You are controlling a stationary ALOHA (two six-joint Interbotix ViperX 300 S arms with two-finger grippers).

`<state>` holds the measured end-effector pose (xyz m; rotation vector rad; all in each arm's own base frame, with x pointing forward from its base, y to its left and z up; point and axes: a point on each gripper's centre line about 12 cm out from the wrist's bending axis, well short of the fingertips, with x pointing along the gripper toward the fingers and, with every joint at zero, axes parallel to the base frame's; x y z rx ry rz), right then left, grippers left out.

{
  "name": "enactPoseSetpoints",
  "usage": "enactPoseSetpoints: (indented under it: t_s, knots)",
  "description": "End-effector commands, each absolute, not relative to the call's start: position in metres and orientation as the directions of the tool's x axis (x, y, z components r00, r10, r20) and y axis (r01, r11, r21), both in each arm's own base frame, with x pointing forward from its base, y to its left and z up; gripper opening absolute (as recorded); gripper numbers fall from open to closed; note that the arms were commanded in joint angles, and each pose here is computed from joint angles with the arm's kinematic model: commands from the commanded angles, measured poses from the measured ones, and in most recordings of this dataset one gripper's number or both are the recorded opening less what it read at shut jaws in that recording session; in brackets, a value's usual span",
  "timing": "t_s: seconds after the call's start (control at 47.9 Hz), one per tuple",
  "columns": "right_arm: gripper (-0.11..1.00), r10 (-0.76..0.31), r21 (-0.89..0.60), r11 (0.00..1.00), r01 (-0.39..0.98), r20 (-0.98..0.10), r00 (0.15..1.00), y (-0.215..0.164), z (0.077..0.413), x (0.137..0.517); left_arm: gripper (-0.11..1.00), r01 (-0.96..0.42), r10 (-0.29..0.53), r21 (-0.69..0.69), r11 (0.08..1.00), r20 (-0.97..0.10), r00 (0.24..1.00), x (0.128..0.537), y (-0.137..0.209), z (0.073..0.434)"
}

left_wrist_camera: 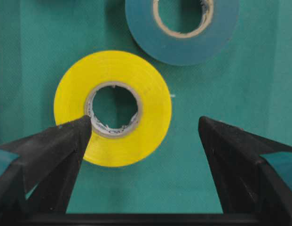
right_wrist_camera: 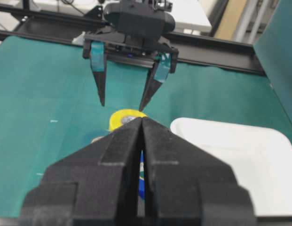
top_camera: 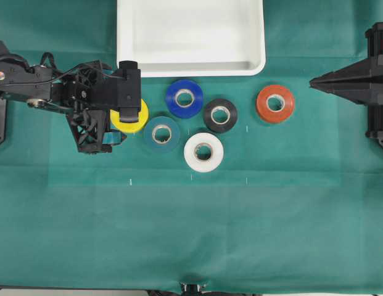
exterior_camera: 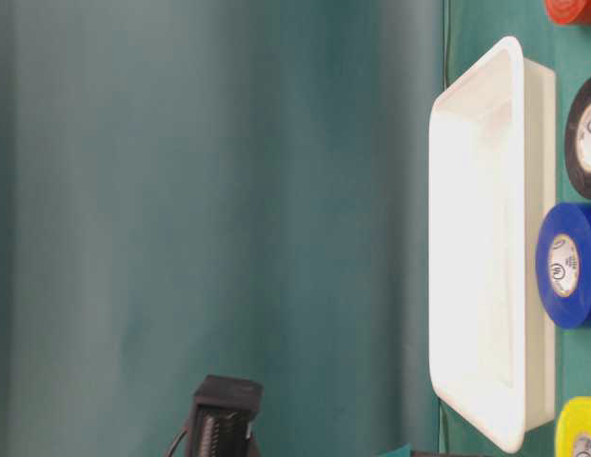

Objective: Pick up the tape from a random location and place it into the white case.
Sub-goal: 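Lower the left gripper over the yellow roll's edge, fingers straddling it, then close the left gripper on the yellow roll's rim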

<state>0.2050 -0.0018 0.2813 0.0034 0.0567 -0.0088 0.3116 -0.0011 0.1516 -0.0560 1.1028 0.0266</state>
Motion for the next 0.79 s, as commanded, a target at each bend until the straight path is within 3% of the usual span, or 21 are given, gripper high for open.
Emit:
enactPoseSetpoints:
  t_s: [0.0,0.773]
  knots:
    - [0.0,-0.01,0.0,1.0,0.01,-0.04,0.999,-0.002,0.289,0.208,0.99,-0.052,-0.007,-0.035,0.998,-0.888,0.461,0.312,-0.002,0.15]
    - [0.0,-0.01,0.0,1.0,0.01,-0.051,0.999,-0.002,0.287,0.21,0.99,-0.069,-0.006,-0.039,0.997,-0.906,0.423,0.317,-0.002,0.12]
